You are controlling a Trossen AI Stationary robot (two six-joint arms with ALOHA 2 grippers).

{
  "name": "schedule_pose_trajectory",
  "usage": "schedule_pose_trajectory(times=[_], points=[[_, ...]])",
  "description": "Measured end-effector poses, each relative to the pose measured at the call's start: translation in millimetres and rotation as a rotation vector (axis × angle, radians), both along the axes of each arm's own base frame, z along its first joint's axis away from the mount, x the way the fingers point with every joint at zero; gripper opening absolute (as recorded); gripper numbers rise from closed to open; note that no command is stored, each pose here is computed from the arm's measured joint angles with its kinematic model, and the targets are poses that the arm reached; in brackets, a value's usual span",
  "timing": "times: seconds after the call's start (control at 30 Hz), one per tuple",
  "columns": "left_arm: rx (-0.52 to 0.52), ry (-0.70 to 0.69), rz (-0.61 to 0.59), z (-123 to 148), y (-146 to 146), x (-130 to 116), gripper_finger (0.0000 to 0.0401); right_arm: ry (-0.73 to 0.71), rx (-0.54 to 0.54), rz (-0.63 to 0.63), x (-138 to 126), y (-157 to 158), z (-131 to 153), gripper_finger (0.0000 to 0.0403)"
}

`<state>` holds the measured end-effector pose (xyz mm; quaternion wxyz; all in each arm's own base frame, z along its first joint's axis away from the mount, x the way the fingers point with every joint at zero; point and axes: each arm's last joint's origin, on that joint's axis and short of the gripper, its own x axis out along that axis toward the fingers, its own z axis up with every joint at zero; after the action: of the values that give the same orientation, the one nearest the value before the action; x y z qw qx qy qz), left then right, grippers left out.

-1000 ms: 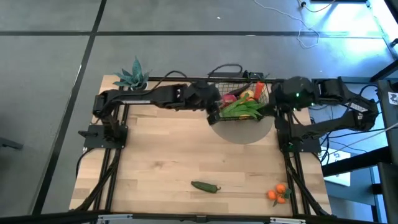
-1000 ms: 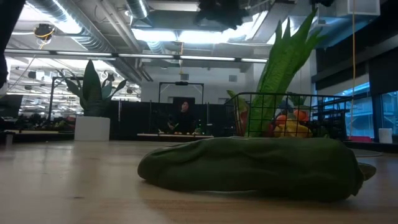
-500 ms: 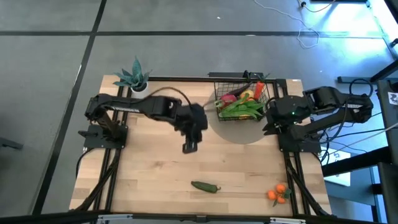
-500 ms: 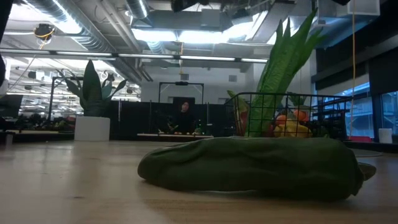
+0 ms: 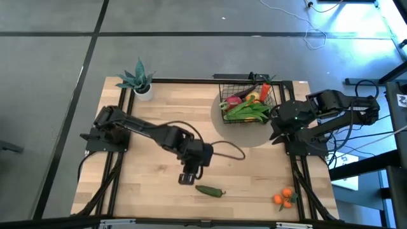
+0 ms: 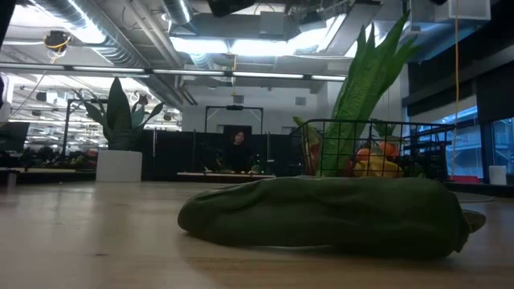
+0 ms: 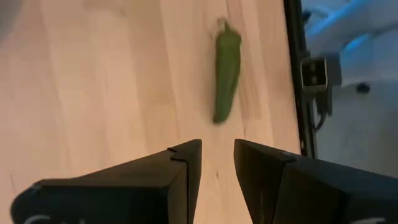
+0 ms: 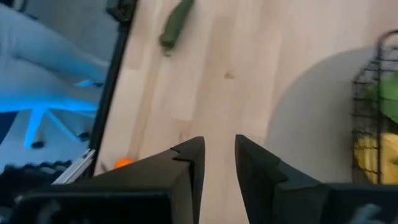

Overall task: Build produce basket
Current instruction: Put the chili pepper into the black wire basket

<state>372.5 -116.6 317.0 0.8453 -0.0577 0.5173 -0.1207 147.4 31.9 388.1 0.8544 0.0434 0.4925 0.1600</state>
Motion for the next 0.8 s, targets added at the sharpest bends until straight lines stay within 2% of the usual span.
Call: schedule_pose_trajectory(times=[0.23, 0.43, 0.73, 0.8], points=[[-0.005, 0.024, 0.004, -22, -21, 11, 0.0082, -0.01, -0.01, 0.082, 2, 1, -1, 0.0078], [0.021, 0.073, -0.013, -42, -34, 16, 0.0082, -0.003, 0.004, 0.049, 2, 1, -1, 0.0078], [0.022, 0.056, -0.041, -50, -46, 19, 0.0082, -0.012, 0.004, 0.049, 3, 1, 0, 0.0078], [0.016, 0.017, -0.041, -47, -48, 21, 0.0082, -0.011, 0.005, 0.048, 3, 1, 0, 0.0078]])
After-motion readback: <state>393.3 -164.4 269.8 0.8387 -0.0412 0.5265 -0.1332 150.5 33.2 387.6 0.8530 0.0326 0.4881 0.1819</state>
